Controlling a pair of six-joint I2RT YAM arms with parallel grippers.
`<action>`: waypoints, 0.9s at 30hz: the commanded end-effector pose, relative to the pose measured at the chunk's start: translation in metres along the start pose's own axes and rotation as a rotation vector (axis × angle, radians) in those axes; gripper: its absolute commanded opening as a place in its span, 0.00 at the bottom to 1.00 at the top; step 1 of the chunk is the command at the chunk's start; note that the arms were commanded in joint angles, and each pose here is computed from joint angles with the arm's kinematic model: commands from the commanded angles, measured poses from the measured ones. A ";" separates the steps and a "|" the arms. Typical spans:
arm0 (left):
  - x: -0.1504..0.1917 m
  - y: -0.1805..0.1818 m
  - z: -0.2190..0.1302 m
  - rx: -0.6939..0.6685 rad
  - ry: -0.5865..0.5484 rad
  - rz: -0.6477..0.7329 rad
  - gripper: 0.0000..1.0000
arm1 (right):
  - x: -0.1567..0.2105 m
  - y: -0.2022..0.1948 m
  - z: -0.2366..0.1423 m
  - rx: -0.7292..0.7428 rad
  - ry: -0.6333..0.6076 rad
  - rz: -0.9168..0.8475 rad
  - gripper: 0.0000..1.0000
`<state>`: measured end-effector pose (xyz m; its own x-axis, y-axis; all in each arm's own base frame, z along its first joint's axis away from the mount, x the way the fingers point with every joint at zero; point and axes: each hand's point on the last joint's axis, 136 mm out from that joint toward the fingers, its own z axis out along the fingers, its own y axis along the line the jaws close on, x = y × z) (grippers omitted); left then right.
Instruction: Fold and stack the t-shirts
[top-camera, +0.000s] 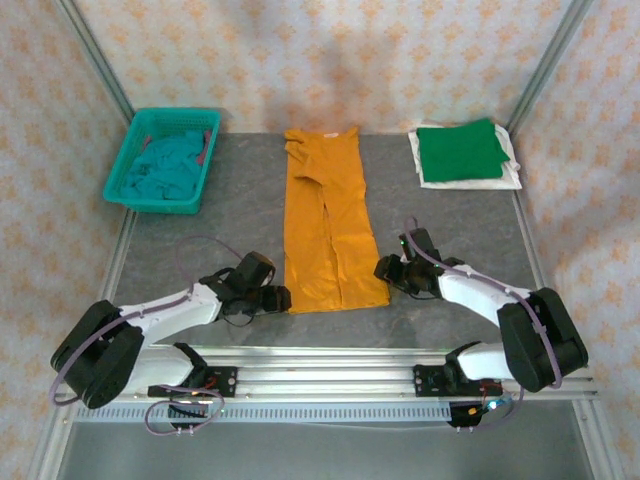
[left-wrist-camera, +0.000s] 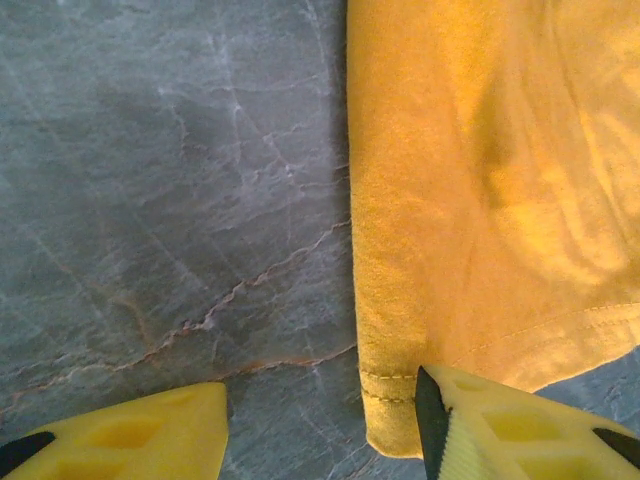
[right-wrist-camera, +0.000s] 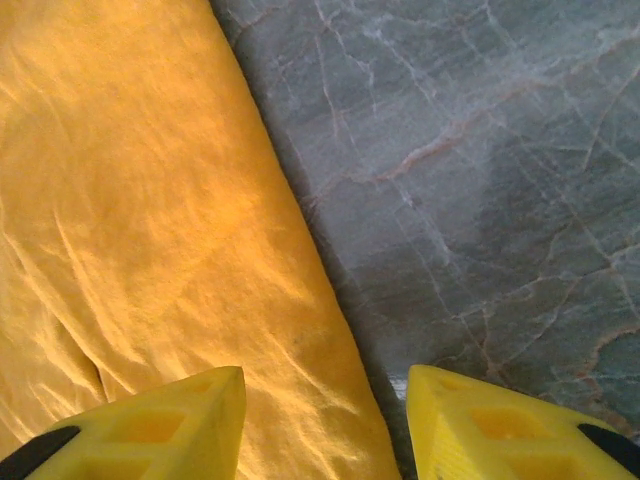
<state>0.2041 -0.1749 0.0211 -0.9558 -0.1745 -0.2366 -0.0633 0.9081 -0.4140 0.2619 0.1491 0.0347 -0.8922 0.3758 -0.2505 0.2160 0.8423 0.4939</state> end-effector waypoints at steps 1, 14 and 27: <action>-0.002 -0.029 0.005 0.080 0.007 0.033 0.52 | 0.000 -0.005 0.004 0.018 -0.017 0.006 0.47; 0.010 -0.037 -0.002 0.045 0.043 0.037 0.51 | -0.001 -0.006 0.005 0.016 -0.026 0.006 0.47; 0.008 -0.027 0.011 0.007 0.030 0.047 0.39 | 0.002 0.001 0.007 -0.018 -0.020 0.005 0.47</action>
<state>0.1949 -0.2056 0.0208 -0.9728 -0.1170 -0.2000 -0.0223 0.9064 -0.4219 0.2657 0.1510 0.0340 -0.8822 0.3889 -0.2656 0.2137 0.8332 0.5100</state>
